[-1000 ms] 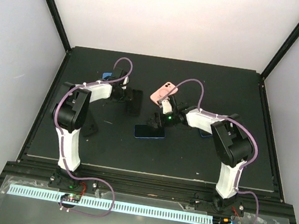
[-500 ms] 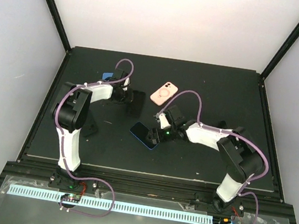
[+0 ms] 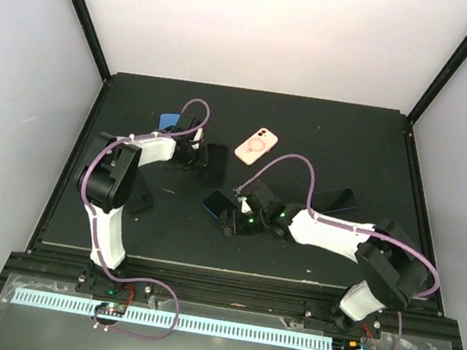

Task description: Put the phone into the phone case

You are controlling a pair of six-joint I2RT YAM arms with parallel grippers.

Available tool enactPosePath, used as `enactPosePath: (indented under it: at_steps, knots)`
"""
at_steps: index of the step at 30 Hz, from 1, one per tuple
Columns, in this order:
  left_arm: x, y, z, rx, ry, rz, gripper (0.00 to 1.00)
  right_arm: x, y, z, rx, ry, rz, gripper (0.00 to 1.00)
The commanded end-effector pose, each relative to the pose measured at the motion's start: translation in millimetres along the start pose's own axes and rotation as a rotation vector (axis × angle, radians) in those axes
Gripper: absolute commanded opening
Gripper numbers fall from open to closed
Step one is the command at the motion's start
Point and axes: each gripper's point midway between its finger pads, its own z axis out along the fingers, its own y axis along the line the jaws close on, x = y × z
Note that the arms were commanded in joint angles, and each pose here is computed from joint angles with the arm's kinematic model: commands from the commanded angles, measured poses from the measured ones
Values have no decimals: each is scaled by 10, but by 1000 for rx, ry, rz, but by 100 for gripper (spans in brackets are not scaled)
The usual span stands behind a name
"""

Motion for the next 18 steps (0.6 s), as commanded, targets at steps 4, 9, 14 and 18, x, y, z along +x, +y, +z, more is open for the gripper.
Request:
enactPosePath:
  at_steps: [4,9,14,18]
  knots:
    - [180,15,-189,-1,16,-3,8,67,507,236,-180,-34,114,81]
    - [245,27,-273,5,7,-8,7,57,313,440,-69,-22,108,81]
    - [370,12,-283,29,29,2,6,-28,-85,437,80,-80,122,81]
    - [465,-15,-288,43,47,13,6,-109,-476,359,125,-103,158,81]
